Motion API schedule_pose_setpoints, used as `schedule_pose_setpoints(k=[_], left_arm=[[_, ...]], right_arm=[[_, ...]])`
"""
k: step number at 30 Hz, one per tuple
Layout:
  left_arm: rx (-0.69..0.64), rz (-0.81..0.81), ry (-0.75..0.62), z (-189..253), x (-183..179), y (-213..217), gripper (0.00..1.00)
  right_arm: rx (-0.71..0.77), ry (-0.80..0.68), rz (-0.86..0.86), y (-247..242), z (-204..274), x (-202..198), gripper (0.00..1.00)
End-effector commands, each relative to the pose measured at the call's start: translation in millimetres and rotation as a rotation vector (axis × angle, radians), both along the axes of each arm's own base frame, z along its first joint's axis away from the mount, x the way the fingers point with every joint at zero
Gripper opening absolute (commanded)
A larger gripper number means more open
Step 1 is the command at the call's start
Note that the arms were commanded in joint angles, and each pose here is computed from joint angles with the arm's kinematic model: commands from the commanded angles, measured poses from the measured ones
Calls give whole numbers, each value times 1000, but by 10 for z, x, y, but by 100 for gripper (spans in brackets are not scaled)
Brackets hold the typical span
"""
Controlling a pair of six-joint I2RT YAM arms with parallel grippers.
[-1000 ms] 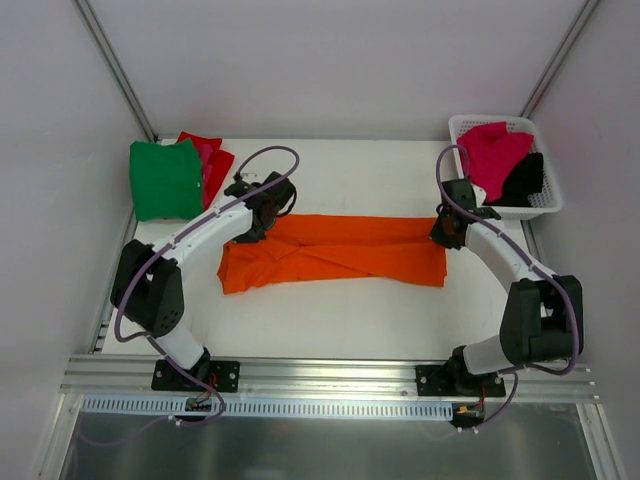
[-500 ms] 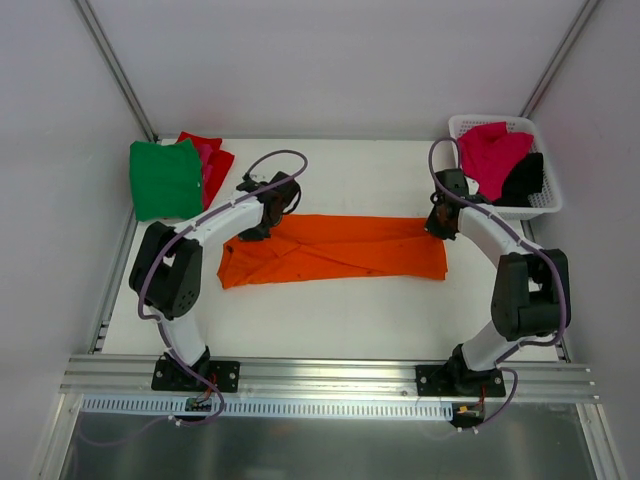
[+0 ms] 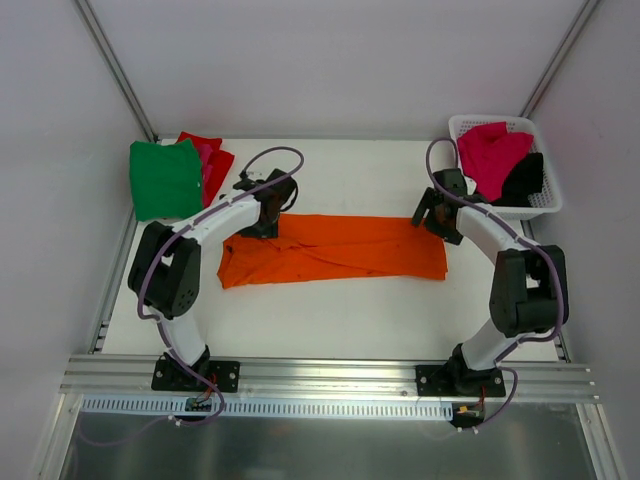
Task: Fold and stack the t-shirts
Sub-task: Fold the tshirt
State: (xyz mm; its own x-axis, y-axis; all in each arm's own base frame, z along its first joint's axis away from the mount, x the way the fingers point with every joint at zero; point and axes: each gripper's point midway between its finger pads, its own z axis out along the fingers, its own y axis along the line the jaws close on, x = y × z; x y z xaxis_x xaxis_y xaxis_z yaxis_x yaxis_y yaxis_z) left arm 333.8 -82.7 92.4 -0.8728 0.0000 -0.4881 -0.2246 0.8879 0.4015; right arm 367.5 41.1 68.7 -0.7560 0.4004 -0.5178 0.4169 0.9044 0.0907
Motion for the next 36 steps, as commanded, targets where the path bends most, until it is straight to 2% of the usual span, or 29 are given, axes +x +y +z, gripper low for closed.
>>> schedule_pose_setpoints(k=[1,2,4,5,8,10,12,13,14,15,17,18,19,23,29,36], left_arm=[[-24,36,-74,225,-10,70,99],[-70,34,-139,436,-38,28,99],[-113,15,-200,632,-132,-37,99],[-174,-14,-260,821,-225,-161,99],[-239,-86,-240,763,-429,-384,99],[-222,-155,-193,579,-609,-570,99],[-209,-163,-179,425,-720,-666,99],[-216,-185,-147,281,-828,-739,96],[-233,-200,-124,188,-868,-793,90],[-268,-210,-96,58,-912,-856,68],[-276,-193,-80,-86,-920,-870,41],[-298,-179,-69,-156,-889,-879,11],[-310,-154,-61,-199,-870,-879,0],[-384,-111,-56,-317,-685,-907,0],[-415,-48,-129,-218,-386,-803,0],[-440,-12,-98,-387,-194,-753,0]], right_arm=[[36,-171,27,53,401,146,95],[47,-288,46,88,724,164,99],[41,-365,67,92,897,29,100],[42,-459,81,116,1190,-55,100],[70,-457,131,208,1192,-299,100],[91,-465,141,251,1216,-417,99],[123,-445,194,383,1056,-535,78],[138,-452,208,423,1040,-571,61],[146,-431,209,443,921,-626,7],[155,-414,187,440,854,-638,1],[152,-374,189,449,726,-645,1],[149,-348,193,459,670,-636,1],[134,-258,203,466,468,-659,1],[141,-120,249,591,210,-556,1],[129,-33,257,641,-115,-440,1],[132,56,259,684,-386,-413,1]])
